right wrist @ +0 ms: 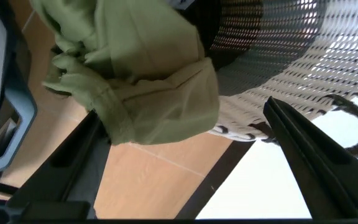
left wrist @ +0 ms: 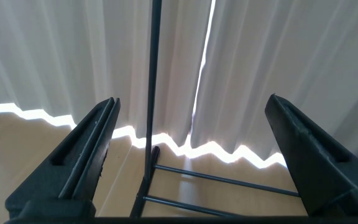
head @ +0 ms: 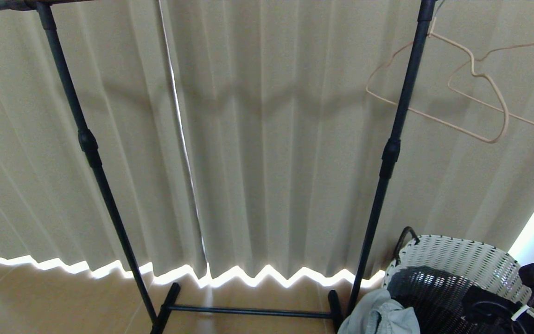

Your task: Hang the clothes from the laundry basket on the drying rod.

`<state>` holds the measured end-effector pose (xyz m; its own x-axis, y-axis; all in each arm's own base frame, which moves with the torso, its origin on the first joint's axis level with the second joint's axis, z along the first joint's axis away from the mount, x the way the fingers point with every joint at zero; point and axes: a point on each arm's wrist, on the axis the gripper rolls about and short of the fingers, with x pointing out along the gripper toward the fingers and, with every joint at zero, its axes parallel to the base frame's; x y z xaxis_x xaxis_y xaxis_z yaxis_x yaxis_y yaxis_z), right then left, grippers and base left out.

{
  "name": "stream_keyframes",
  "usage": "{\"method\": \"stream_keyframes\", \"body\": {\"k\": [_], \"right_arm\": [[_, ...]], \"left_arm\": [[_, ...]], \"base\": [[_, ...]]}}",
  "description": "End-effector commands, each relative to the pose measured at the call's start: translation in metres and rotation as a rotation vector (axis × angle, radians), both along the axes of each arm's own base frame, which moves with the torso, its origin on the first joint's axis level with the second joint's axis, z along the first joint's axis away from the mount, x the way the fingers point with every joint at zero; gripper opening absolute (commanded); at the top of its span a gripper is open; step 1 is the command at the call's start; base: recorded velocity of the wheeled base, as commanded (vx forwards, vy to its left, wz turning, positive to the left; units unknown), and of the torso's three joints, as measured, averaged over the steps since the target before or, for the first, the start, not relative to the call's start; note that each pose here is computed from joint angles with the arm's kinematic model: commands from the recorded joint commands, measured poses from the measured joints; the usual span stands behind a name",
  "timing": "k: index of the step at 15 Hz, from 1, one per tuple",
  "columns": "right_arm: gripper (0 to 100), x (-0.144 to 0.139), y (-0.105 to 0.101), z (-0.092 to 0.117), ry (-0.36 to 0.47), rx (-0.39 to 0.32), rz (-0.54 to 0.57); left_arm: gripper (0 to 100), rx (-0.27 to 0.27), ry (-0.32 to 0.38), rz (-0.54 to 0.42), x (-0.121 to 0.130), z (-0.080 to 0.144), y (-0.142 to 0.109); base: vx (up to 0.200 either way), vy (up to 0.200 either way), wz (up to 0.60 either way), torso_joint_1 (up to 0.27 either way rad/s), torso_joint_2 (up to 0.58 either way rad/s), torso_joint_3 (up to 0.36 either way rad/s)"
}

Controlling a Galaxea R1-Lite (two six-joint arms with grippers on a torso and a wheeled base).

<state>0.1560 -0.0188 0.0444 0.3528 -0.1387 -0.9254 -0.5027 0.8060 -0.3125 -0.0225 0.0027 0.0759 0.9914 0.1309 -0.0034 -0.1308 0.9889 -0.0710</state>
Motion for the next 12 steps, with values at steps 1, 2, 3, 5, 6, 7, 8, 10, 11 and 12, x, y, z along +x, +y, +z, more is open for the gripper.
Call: {"method": "stream_keyframes", "body": {"k": [1,2,3,5,6,7,8,10,11,12], "right_arm": [[100,0.001,-0.001,-0.004,0.028,0.003,-0.005],[100,0.001,-0.001,-0.005,0.032,0.003,-0.005],[100,0.002,-0.001,-0.006,0.037,0.004,-0.006],[100,0.006,-0.001,-0.008,0.023,0.004,-0.006],[0,0.007,-0.002,-0.010,0.024,0.004,-0.006],[0,0.008,-0.002,-0.012,0.024,0.004,-0.006],[0,0.008,-0.002,-0.013,0.015,0.004,-0.004],[0,0.004,0.000,-0.014,-0.003,0.002,0.003],[0,0.001,0.000,-0.015,-0.006,0.002,0.003],[0,0.001,0.000,-0.015,-0.006,0.002,0.003]], "left_arm": [[100,-0.001,0.001,0.001,0.000,0.000,0.000],[100,-0.001,0.001,0.001,0.000,0.000,0.000],[100,-0.001,0.001,0.001,0.000,0.000,0.000],[100,-0.001,0.001,0.001,0.000,0.000,0.000],[100,-0.001,0.001,0.001,0.000,0.000,0.000],[100,-0.001,0.001,0.001,0.000,0.000,0.000],[100,-0.001,0.001,0.001,0.000,0.000,0.000],[100,-0.001,0.001,0.001,0.000,0.000,0.000],[100,-0.001,0.001,0.001,0.000,0.000,0.000],[100,-0.001,0.001,0.001,0.000,0.000,0.000]], "base": [[0.000,0.000,0.00,0.000,0.00,0.000],[0.000,0.000,0.00,0.000,0.00,0.000],[0.000,0.000,0.00,0.000,0.00,0.000],[0.000,0.000,0.00,0.000,0.00,0.000],[0.000,0.000,0.00,0.000,0.00,0.000],[0.000,0.000,0.00,0.000,0.00,0.000],[0.000,0.000,0.00,0.000,0.00,0.000],[0.000,0.000,0.00,0.000,0.00,0.000],[0.000,0.000,0.00,0.000,0.00,0.000],[0.000,0.000,0.00,0.000,0.00,0.000]]}}
